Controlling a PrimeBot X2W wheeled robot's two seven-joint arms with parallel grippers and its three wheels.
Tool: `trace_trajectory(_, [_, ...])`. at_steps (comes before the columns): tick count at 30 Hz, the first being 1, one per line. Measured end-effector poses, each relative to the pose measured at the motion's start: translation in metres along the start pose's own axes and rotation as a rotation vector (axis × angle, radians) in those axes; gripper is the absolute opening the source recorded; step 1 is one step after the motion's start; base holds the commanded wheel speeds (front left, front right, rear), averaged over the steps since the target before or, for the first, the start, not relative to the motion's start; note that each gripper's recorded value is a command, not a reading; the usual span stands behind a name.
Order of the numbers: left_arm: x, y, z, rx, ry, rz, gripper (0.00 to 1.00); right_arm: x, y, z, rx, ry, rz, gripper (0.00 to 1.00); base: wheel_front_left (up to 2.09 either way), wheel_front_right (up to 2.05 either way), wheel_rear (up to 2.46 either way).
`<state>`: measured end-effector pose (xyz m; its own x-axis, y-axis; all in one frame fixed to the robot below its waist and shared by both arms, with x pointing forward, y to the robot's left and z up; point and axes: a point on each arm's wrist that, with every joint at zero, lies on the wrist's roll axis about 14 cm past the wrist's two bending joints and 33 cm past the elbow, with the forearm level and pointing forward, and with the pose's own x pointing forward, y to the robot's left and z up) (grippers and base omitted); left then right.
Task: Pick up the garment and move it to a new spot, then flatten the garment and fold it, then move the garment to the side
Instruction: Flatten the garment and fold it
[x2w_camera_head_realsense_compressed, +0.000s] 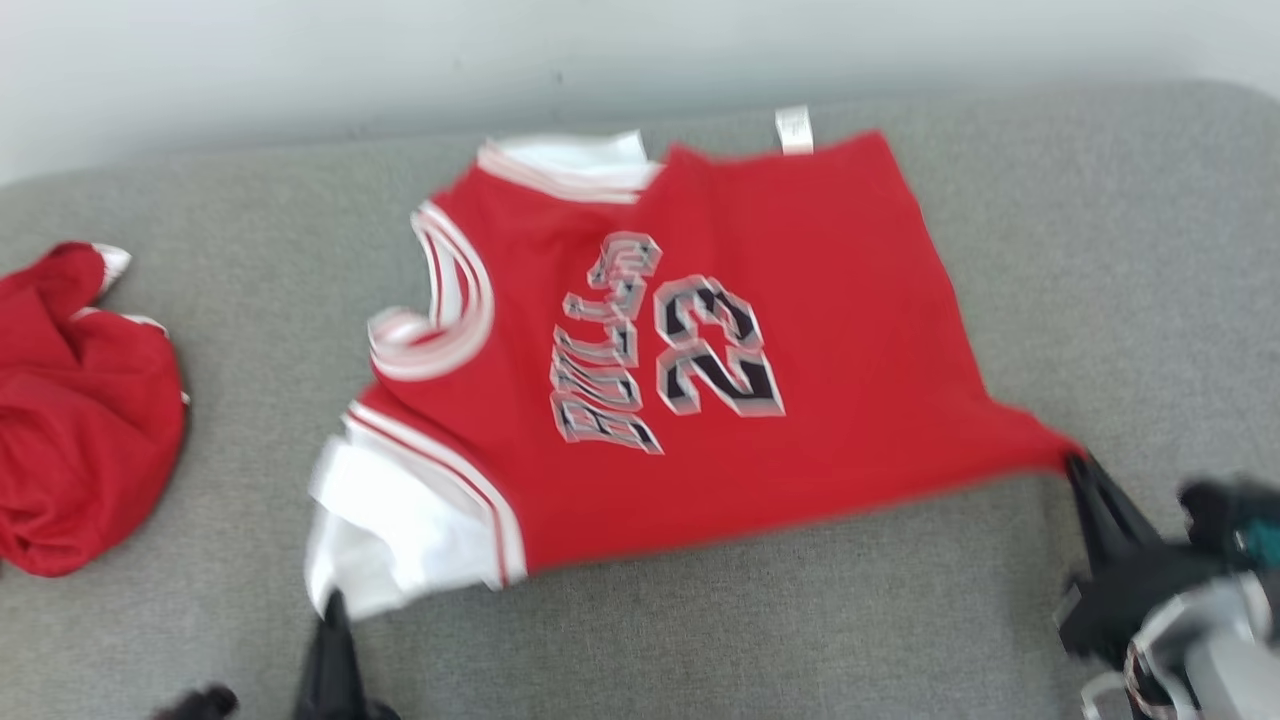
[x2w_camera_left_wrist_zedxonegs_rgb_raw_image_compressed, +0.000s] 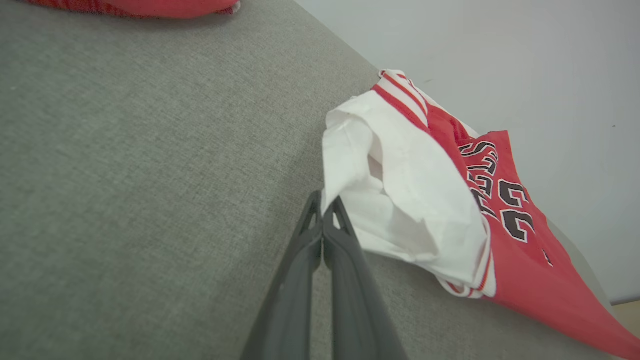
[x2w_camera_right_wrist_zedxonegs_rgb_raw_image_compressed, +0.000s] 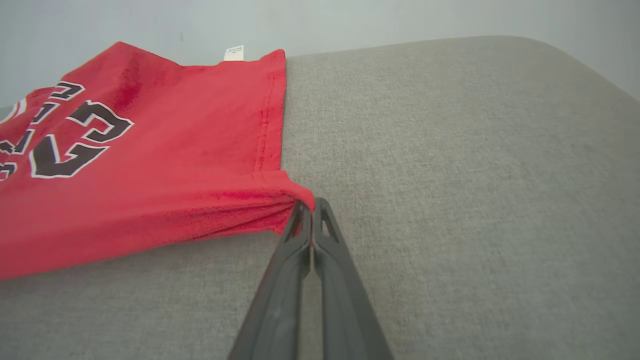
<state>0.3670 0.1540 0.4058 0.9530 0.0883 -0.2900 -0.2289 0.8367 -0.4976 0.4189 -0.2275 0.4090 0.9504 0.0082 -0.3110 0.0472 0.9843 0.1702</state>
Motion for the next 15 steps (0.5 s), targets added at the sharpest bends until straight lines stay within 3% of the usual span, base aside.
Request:
trace_trajectory(6, [-0.023,0.002,-0.007,-0.045,0.019,0.005,0.0,-0.035,-0.025,-0.031,0.033,0.067,-0.127,0.0,0.0,0.0,0.0])
trace_trajectory(15, [-0.035,0.012,0.001,-0.081,-0.007,0.035,0.0,-0.05,-0.015,-0.041,0.085,0.085,-0.148,0.0,0.0,0.0,0.0])
